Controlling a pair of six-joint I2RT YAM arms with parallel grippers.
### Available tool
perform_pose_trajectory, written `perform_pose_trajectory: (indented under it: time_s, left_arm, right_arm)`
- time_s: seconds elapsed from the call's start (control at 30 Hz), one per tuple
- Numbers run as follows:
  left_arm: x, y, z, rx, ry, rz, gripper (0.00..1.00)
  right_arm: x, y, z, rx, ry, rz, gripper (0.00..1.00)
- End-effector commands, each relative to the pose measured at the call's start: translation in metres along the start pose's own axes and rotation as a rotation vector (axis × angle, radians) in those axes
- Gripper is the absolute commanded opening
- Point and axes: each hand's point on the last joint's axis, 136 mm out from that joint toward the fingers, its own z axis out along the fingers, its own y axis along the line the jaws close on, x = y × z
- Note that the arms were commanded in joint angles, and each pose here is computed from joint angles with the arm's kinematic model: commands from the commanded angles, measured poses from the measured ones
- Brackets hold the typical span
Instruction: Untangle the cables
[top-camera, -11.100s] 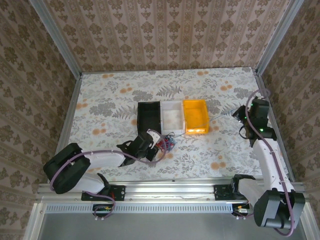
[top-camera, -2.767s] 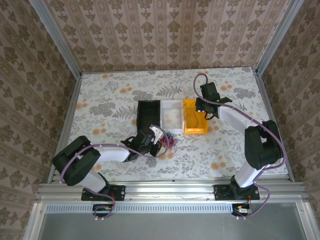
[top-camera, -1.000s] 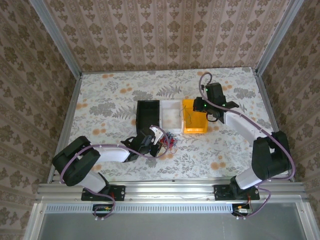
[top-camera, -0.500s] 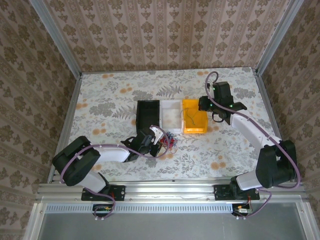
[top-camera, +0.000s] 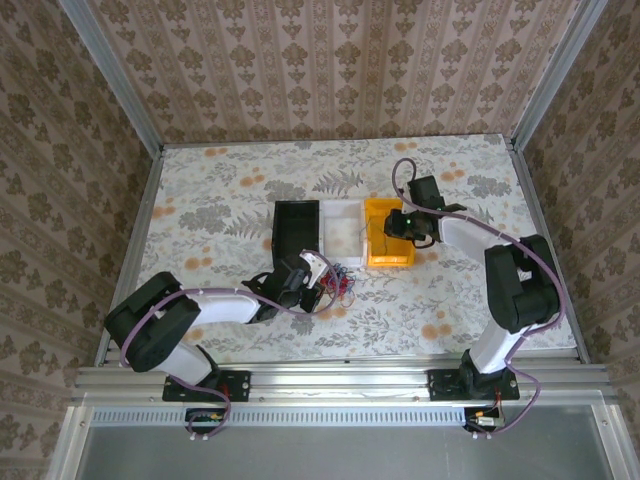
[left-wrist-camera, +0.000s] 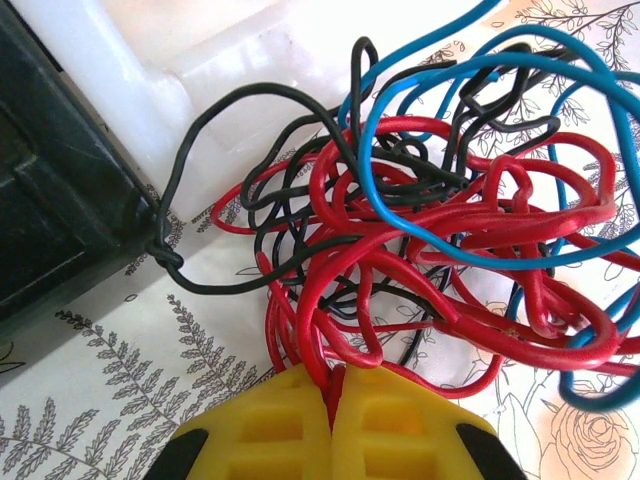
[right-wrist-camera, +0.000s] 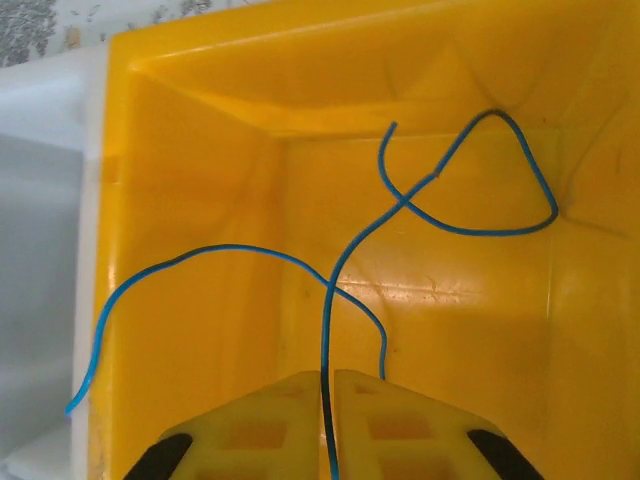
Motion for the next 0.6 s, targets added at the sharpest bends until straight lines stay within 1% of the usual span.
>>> perform_pose_trajectory:
  time_s: [0.0, 0.07, 0.13, 0.23, 0.3, 0.33, 0.37, 0.5, 0.57]
  left_arm:
    - [0.003, 0.002, 0.001, -0.016, 0.027, 0.021, 0.0]
    - [0.003, 0.001, 0.001, -0.014, 0.027, 0.022, 0.0]
    - [0.003, 0.001, 0.0, -0.013, 0.025, 0.021, 0.0]
    - [0.004, 0.001, 0.0, -0.013, 0.023, 0.017, 0.0]
    - [0.004, 0.001, 0.0, -0.008, 0.021, 0.016, 0.0]
    - [0.004, 0.0, 0.0, -0.005, 0.018, 0.018, 0.0]
    - [0.004, 0.0, 0.0, -0.001, 0.018, 0.018, 0.0]
    - [0.004, -0.003, 0.0, 0.018, 0.012, 0.021, 0.0]
    - [0.004, -0.004, 0.0, 0.02, 0.01, 0.022, 0.0]
  right_arm:
    - [-0.022, 0.015, -0.022, -0.002, -0.088, -0.026, 0.4]
    - [-0.029, 0.021, -0.04, 0.015, -0.135, -0.061, 0.48]
    - [-0.031, 0.024, -0.054, 0.044, -0.174, -0.087, 0.52]
    - [-0.028, 0.029, -0.073, 0.075, -0.226, -0.116, 0.54]
    - [-0.019, 0.042, -0.079, 0.042, -0.237, -0.14, 0.53]
    - [-0.009, 0.051, -0.075, 0.005, -0.213, -0.158, 0.52]
    - [0.0, 0.069, -0.081, -0.06, -0.207, -0.187, 0.51]
    - [0.047, 0.115, -0.069, -0.246, -0.061, -0.262, 0.46]
    - [0.07, 0.13, -0.055, -0.303, 0.024, -0.277, 0.45]
